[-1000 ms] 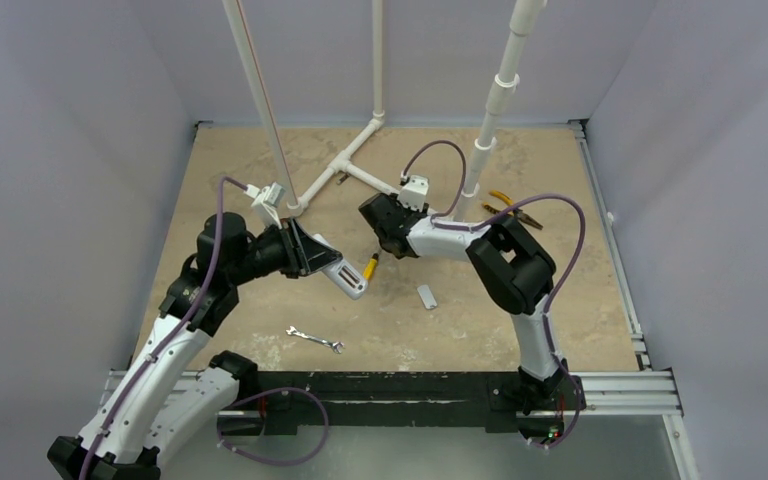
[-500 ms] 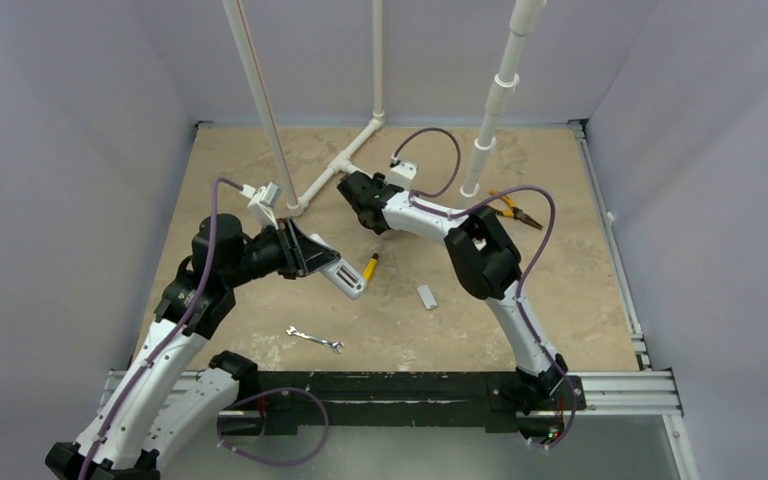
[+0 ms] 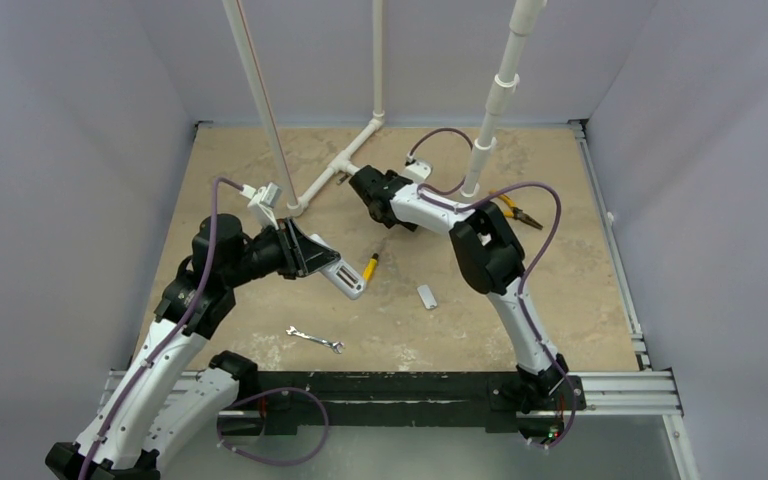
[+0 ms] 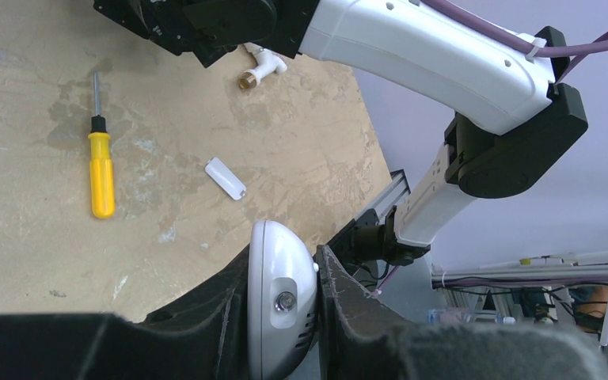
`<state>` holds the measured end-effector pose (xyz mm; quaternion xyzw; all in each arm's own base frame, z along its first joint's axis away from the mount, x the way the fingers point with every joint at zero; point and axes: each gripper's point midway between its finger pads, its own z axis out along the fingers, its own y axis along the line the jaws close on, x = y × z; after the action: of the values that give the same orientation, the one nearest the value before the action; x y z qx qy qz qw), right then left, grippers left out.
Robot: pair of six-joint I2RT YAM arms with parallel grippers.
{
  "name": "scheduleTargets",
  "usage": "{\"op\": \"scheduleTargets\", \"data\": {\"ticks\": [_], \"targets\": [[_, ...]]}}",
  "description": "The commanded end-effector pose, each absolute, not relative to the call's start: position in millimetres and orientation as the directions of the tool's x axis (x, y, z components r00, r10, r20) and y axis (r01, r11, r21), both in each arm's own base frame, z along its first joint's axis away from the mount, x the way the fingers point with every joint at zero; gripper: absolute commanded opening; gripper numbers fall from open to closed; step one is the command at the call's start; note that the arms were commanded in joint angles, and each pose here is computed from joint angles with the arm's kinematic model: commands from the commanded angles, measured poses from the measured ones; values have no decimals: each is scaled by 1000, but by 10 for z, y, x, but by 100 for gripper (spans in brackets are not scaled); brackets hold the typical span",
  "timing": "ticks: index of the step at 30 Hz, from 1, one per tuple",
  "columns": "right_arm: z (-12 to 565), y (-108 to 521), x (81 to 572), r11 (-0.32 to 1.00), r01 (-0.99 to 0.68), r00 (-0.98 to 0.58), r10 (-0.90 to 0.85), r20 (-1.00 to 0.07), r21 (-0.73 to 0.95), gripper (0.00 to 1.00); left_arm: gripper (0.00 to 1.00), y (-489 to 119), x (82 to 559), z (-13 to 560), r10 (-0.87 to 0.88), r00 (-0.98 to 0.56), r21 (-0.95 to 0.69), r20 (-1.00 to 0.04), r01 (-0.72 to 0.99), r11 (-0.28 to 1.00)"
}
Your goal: Load the batteries into the remote control
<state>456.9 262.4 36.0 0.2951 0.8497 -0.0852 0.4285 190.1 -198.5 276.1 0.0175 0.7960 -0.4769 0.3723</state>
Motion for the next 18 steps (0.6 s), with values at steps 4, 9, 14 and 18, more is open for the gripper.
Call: {"op": "scheduleTargets", "data": {"ticks": [4,9,14,18], "targets": [[398,2537,4780,792,601,-431,434,-791,108,77,0,-1967,1931,2978,-341,-672,-723,-657,434,537],[342,2457,4841,787,611,-445,423,-789,78,74,0,-1961,1940,2976,-345,-670,-723,-657,430,541],[300,2360,4875,778,625,-446,415,-793,56,73,0,-1960,1955,2960,-344,-669,-720,-659,429,545],[287,2259,4917,768,639,-445,421,-790,49,73,0,-1968,1970,2947,-342,-673,-722,-656,426,546]]}}
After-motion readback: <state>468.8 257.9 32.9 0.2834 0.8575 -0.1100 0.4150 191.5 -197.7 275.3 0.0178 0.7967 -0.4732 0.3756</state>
